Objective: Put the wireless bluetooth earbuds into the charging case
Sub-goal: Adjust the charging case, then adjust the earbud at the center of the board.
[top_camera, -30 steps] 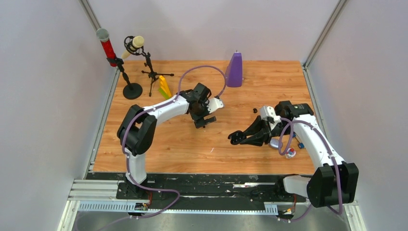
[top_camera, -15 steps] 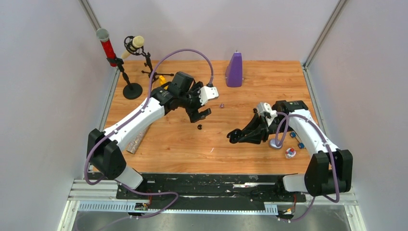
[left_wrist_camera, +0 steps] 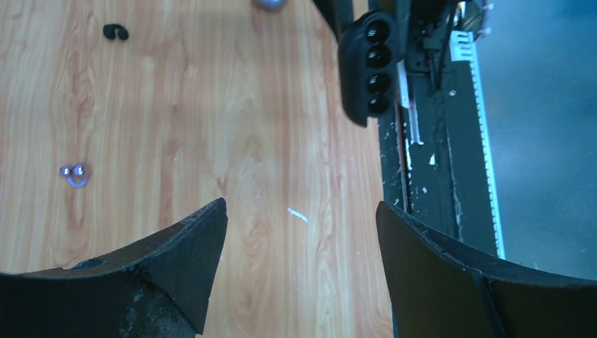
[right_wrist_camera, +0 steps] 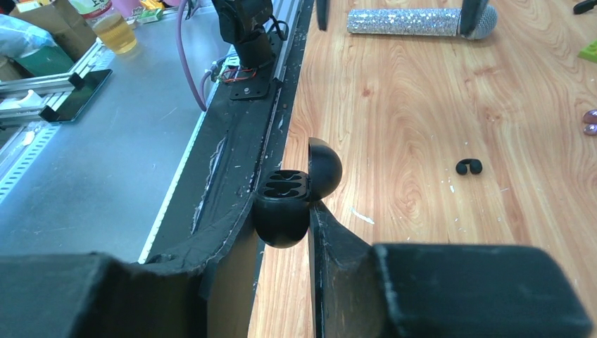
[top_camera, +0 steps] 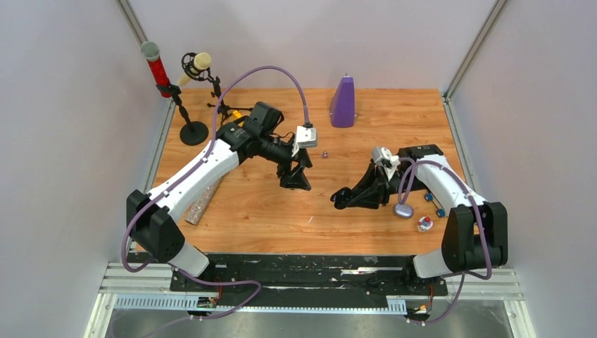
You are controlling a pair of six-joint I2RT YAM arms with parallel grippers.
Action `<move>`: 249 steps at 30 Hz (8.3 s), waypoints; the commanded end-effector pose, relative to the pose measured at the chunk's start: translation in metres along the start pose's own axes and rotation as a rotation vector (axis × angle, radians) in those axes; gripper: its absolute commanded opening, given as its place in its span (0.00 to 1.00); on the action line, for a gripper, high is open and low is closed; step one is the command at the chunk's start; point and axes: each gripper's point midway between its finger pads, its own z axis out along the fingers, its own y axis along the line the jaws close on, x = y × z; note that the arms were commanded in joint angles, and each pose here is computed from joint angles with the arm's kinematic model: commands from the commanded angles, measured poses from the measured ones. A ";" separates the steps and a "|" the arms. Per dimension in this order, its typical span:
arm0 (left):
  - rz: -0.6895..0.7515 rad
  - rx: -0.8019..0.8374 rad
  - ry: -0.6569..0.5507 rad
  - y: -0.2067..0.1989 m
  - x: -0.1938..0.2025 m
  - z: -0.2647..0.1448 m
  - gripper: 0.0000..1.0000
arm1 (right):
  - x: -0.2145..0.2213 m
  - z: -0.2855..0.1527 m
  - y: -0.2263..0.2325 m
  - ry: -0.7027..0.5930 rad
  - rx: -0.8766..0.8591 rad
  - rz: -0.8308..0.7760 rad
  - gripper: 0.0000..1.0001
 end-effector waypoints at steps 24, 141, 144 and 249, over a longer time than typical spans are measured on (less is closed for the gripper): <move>-0.091 0.227 -0.049 -0.027 -0.041 0.075 0.49 | -0.013 0.008 -0.009 -0.103 -0.005 0.029 0.00; 0.085 -0.572 0.517 0.048 0.098 -0.050 0.25 | 0.066 -0.174 -0.273 0.302 1.135 0.649 0.53; 0.109 -0.566 0.503 0.049 0.095 -0.050 0.25 | 0.076 -0.182 -0.277 0.331 1.184 0.672 0.45; 0.135 -0.597 0.435 0.054 0.079 -0.033 0.25 | 0.128 -0.134 -0.255 0.290 0.916 1.063 0.41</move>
